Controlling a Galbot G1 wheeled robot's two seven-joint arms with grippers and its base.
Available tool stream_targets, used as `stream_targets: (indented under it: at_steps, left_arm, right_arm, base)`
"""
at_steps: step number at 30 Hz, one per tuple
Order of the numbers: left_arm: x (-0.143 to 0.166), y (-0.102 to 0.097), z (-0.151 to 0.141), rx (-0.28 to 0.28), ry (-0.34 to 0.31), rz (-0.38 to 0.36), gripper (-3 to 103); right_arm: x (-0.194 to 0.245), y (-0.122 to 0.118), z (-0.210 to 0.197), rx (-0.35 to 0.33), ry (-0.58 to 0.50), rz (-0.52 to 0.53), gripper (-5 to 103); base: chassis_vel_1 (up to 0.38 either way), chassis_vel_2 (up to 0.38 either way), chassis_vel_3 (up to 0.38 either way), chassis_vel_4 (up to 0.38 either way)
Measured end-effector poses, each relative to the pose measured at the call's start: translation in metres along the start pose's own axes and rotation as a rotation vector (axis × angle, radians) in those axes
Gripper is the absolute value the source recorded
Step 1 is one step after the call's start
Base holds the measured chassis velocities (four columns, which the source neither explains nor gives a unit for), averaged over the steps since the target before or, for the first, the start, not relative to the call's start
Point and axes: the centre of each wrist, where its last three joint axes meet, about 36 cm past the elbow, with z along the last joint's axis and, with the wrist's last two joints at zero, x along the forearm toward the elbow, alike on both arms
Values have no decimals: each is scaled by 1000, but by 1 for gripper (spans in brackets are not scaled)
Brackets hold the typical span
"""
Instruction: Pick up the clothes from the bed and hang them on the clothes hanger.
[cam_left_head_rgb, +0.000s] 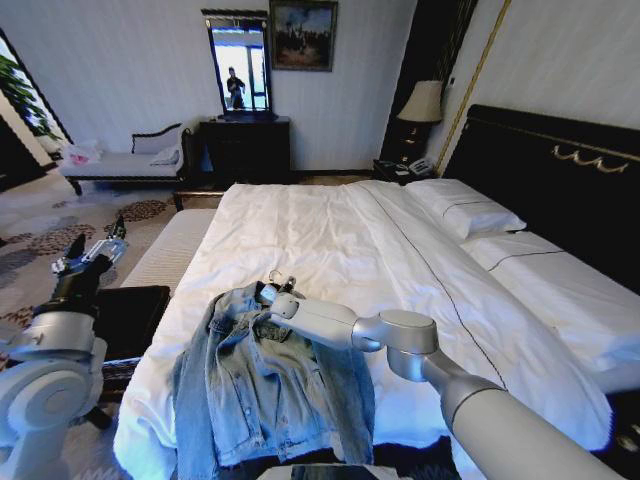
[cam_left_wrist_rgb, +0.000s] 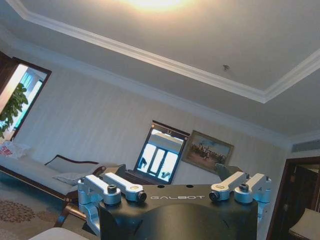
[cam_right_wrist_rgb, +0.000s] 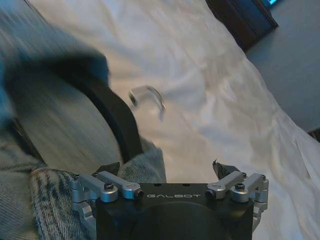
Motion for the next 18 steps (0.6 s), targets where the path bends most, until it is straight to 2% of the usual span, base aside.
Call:
stream_targets:
  at_steps: [3, 6, 12, 18]
  left_arm:
    - [-1, -1, 3, 2, 5, 4, 100]
    - [-2, -1, 4, 2, 6, 2, 100]
    - [-3, 0, 6, 4, 11, -2, 100]
    - [-3, 0, 8, 7, 12, 1, 100]
  right_arm:
    - [-20, -15, 28, -2, 4, -14, 100]
    - [-22, -17, 32, -12, -4, -37, 100]
    - [-16, -8, 27, -44, -25, -71, 100]
    - [-16, -1, 32, -3, -23, -73, 100]
  base:
    - [0, 0, 0, 0]
    - [0, 0, 0, 0]
    - [0, 0, 0, 0]
    - [0, 0, 0, 0]
